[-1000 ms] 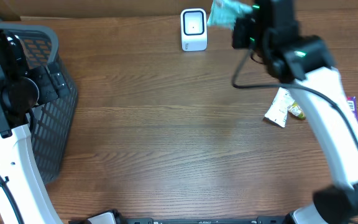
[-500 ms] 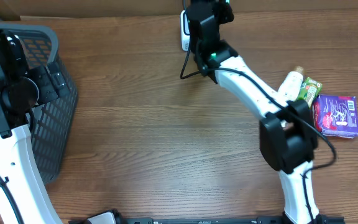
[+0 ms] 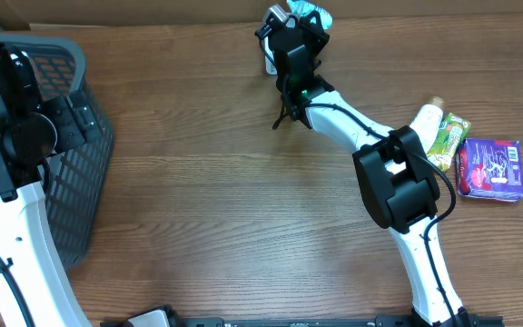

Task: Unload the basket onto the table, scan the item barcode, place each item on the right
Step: 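Hold the mint-green bag against the scanner face with the right gripper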

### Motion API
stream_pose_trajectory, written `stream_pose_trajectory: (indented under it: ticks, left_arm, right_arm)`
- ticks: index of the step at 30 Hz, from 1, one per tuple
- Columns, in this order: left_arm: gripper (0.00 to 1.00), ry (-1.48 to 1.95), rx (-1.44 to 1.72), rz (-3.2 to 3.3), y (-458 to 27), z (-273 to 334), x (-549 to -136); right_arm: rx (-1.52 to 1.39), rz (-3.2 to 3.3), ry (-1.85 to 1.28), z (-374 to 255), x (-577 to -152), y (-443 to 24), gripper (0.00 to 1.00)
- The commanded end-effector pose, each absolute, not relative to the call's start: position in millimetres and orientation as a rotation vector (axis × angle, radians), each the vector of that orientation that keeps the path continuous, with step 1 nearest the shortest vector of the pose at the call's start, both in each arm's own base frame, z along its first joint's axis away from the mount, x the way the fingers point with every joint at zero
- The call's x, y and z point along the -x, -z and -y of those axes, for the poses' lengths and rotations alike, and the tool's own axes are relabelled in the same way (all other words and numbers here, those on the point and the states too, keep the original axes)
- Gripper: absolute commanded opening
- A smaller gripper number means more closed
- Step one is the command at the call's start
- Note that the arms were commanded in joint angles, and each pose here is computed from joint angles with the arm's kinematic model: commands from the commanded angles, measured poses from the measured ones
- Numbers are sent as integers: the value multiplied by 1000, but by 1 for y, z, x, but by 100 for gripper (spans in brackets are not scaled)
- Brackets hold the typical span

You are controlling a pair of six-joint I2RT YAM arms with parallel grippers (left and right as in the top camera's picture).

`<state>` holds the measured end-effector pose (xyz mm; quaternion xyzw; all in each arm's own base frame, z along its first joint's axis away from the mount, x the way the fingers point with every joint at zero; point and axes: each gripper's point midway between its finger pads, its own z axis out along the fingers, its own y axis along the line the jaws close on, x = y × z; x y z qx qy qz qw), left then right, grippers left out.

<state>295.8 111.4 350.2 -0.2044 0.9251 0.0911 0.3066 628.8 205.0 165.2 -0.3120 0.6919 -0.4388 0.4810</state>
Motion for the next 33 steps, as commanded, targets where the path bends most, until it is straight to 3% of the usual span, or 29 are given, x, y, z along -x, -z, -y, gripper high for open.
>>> stream_pose_trajectory:
  ticks: [1,19,33]
  left_arm:
    - [100,-233,552,-2429,-355,-112,-297]
    - [100,-232,552,-2428,-355,-112,-297]
    - [100,-232,552,-2428,-355,-112,-297]
  right_arm:
    - [801,-1628,1081,-212,-631,-188,4]
    - [942,-1622,1123,-244,-614,-176,4]
    - [857,-1610,1138,-237,-616,-189,4]
